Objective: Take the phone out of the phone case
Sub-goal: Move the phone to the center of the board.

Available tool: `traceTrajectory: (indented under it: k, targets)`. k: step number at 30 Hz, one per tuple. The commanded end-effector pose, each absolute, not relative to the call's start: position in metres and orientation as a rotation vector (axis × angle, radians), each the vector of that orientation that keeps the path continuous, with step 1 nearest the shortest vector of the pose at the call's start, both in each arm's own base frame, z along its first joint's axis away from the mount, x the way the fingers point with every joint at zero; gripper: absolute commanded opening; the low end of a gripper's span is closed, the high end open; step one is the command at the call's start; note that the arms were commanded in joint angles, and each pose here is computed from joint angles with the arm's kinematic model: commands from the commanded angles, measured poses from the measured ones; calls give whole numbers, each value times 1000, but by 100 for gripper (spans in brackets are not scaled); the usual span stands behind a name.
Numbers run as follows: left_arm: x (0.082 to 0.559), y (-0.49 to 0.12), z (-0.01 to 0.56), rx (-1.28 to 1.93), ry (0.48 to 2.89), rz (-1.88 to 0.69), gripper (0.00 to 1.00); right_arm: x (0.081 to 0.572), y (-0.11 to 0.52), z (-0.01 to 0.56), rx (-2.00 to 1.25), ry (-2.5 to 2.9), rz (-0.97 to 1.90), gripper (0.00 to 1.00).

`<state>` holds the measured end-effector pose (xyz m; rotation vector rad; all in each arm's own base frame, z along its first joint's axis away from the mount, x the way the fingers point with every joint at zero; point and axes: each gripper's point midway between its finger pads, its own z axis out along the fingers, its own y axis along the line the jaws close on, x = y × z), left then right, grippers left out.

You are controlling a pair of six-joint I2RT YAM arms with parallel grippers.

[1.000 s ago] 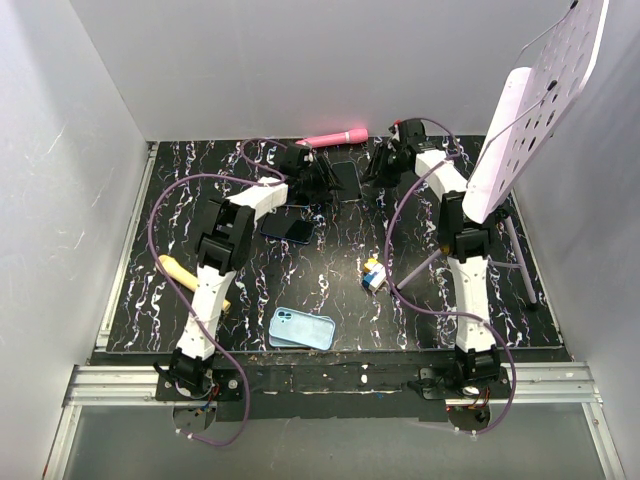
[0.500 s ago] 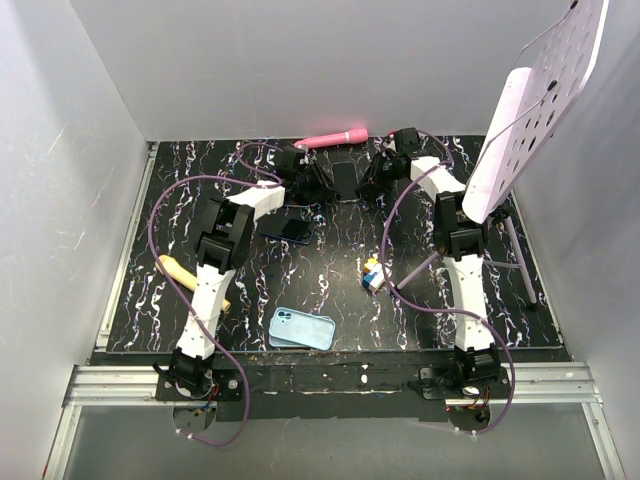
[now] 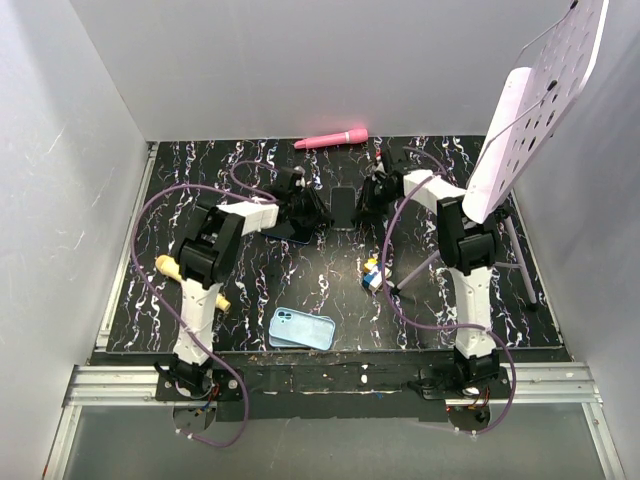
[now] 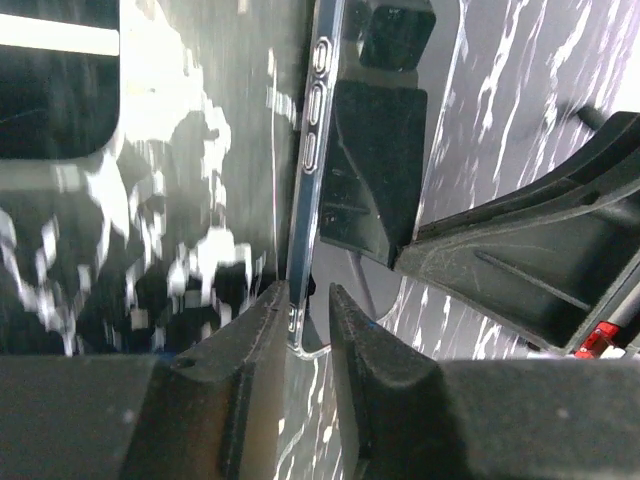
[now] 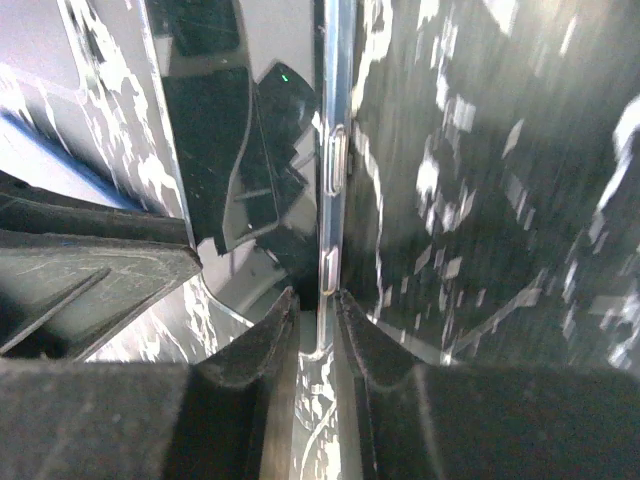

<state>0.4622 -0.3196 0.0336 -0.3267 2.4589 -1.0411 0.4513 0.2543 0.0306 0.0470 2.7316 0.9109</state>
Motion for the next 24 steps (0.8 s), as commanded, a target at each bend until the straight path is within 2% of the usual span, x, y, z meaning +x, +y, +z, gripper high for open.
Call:
traceTrajectory:
  k: [1, 4, 6, 8, 11, 15, 17, 19, 23, 24]
  targets:
    - [391, -331, 41, -207, 2564, -1023, 25, 401, 261, 40, 0, 2756, 876, 27]
    - [374, -327, 49, -173, 2569, -1050, 35, 385, 255, 37, 33, 2755, 878, 37]
    - [365, -321, 55, -144, 2570, -1036, 38, 382, 251, 40, 17, 2750, 857, 51]
    - [361, -319, 65, -117, 2553, -1041, 45, 382, 247, 39, -4, 2748, 803, 69]
    - [358, -319, 91, -51, 2502, -1073, 53, 385, 243, 41, -77, 2743, 734, 82]
    - [352, -300, 110, -30, 2473, -1002, 61, 393, 250, 42, -182, 2739, 653, 85]
    - [346, -282, 118, -57, 2447, -990, 71, 397, 255, 35, -217, 2753, 635, 86]
    - [337, -268, 114, -93, 2445, -995, 77, 400, 262, 32, -223, 2751, 650, 86]
    - [319, -251, 97, -178, 2458, -1015, 80, 407, 271, 33, -232, 2743, 597, 87]
    - [319, -251, 96, -210, 2450, -1036, 77, 408, 273, 32, -240, 2745, 572, 87]
